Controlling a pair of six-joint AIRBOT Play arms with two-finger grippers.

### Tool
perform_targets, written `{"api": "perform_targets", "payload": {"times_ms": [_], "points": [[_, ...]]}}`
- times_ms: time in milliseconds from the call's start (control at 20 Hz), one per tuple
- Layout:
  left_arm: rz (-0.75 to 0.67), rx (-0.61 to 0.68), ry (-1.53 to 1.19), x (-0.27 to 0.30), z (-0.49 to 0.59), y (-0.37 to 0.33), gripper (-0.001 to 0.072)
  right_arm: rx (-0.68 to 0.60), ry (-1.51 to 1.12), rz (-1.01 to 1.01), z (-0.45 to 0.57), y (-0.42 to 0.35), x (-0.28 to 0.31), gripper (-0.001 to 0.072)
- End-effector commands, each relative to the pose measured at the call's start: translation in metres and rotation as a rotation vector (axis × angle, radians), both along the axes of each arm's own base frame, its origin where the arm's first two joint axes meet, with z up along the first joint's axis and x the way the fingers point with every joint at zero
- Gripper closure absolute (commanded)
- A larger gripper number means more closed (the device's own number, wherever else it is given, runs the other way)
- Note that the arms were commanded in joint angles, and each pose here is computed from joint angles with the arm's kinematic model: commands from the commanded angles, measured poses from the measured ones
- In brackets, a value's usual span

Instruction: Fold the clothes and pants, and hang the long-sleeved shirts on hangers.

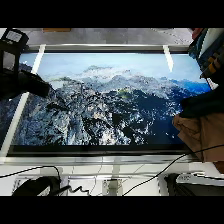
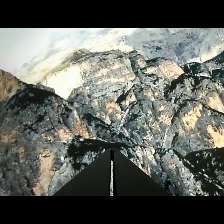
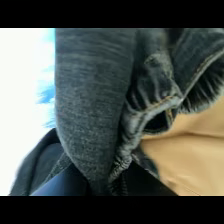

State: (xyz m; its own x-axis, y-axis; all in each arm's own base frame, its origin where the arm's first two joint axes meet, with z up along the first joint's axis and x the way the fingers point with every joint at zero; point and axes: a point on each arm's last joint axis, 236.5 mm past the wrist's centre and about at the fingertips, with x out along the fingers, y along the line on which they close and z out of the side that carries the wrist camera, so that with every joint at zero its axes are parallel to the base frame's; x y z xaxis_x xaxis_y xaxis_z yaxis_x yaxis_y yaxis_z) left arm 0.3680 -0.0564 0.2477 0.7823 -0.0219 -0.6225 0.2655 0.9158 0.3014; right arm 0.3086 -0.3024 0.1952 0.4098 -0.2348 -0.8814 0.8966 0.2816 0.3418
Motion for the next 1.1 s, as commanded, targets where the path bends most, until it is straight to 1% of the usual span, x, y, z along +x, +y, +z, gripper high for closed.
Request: {"api": "perform_targets", "payload": {"times_ms": [0,50,100,300,350,400,450,500,550,600,650,750,850,950,1050], "points": [[-0.001,-0.009,0.002,-0.001,0.0,-0.001,0.0681,-0.026,0.159,-0.191,-0.004,-0.017,-0.056,0.0392],[-0.002,-0.01,0.003,-0.001,0.0,-0.002,0.0681,-0.017,0.15,-0.212,-0.004,-0.017,-0.056,0.0065],[-0.002,-0.01,0.004,-0.001,-0.001,-0.002,0.068,-0.011,0.142,-0.214,-0.003,-0.016,-0.054,0.002],[-0.002,-0.01,0.005,-0.001,-0.001,-0.002,0.068,0.009,0.148,-0.21,-0.005,-0.011,-0.055,0.002],[-0.002,-0.01,0.005,-0.001,-0.001,-0.002,0.068,0.008,0.154,-0.184,-0.005,-0.008,-0.053,0.0022],[-0.002,-0.01,0.005,-0.001,-0.001,-0.002,0.068,-0.013,0.16,-0.1,-0.005,-0.005,-0.048,0.0025],[-0.002,-0.01,0.005,-0.001,-0.001,-0.002,0.0681,-0.041,0.167,-0.027,-0.003,-0.002,-0.042,0.01],[-0.002,-0.01,0.005,-0.001,-0.001,-0.002,0.0681,-0.059,0.175,0.03,-0.002,0.003,-0.037,0.0299],[-0.002,-0.009,0.005,-0.001,-0.001,-0.002,0.0681,-0.07,0.179,0.08,-0.002,0.011,-0.028,0.0571],[-0.002,-0.01,0.005,-0.001,-0.001,-0.002,0.0681,-0.074,0.174,0.136,-0.001,0.023,-0.017,0.0676],[-0.002,-0.009,0.005,-0.001,-0.001,-0.002,0.068,-0.082,0.151,0.23,0.001,0.04,0.002,0.0682],[-0.002,-0.01,0.005,-0.001,-0.001,-0.002,0.068,-0.101,0.066,0.478,0.009,0.096,0.048,0.0682],[-0.002,-0.01,0.005,-0.001,-0.001,-0.002,0.068,-0.121,-0.015,0.768,0.021,0.174,0.085,0.0682],[-0.002,-0.01,0.005,-0.001,-0.001,-0.002,0.068,-0.168,-0.057,1.041,0.031,0.252,0.099,0.0682],[-0.002,-0.01,0.005,-0.001,-0.001,-0.002,0.068,-0.224,-0.09,1.269,0.039,0.321,0.098,0.0681]]}}
